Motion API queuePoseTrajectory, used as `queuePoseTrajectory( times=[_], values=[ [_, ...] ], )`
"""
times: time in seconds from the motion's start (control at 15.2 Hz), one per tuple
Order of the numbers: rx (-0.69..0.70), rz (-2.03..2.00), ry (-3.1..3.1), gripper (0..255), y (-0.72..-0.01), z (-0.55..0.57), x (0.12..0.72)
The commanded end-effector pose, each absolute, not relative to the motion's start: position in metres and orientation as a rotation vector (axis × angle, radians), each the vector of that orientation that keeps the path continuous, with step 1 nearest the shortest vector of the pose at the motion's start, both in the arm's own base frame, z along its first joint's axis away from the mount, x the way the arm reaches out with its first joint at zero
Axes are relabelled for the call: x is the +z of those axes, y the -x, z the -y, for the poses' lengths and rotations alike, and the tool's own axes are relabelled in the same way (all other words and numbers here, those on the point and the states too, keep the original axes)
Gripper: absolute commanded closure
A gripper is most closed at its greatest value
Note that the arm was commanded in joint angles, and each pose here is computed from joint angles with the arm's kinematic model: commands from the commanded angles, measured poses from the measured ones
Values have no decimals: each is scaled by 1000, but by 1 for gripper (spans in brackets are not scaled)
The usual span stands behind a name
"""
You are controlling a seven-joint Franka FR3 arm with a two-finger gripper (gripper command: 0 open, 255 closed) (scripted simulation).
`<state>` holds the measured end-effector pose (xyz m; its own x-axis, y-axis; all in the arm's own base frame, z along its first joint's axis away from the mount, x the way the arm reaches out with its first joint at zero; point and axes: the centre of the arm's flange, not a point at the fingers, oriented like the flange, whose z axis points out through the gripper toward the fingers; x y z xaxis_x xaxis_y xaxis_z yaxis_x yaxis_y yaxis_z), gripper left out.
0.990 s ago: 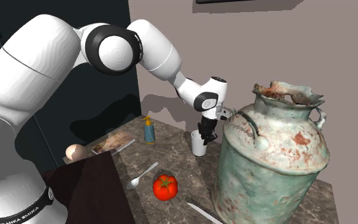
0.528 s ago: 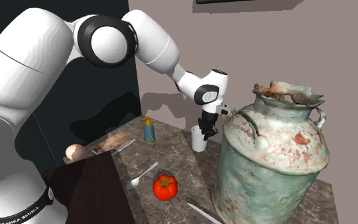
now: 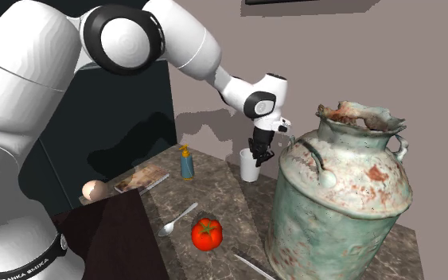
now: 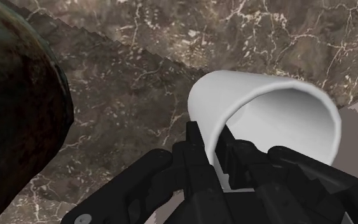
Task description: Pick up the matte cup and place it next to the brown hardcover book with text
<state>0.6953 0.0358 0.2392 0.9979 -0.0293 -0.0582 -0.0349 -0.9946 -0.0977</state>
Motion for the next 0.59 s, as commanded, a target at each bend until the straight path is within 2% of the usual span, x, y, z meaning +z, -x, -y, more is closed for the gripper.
queuePoseTrajectory(
  times=[0.0, 0.53],
  values=[
    [86, -49, 3041, 255, -695, -36, 250],
    [86, -49, 3041, 255, -695, -36, 292]
  ],
)
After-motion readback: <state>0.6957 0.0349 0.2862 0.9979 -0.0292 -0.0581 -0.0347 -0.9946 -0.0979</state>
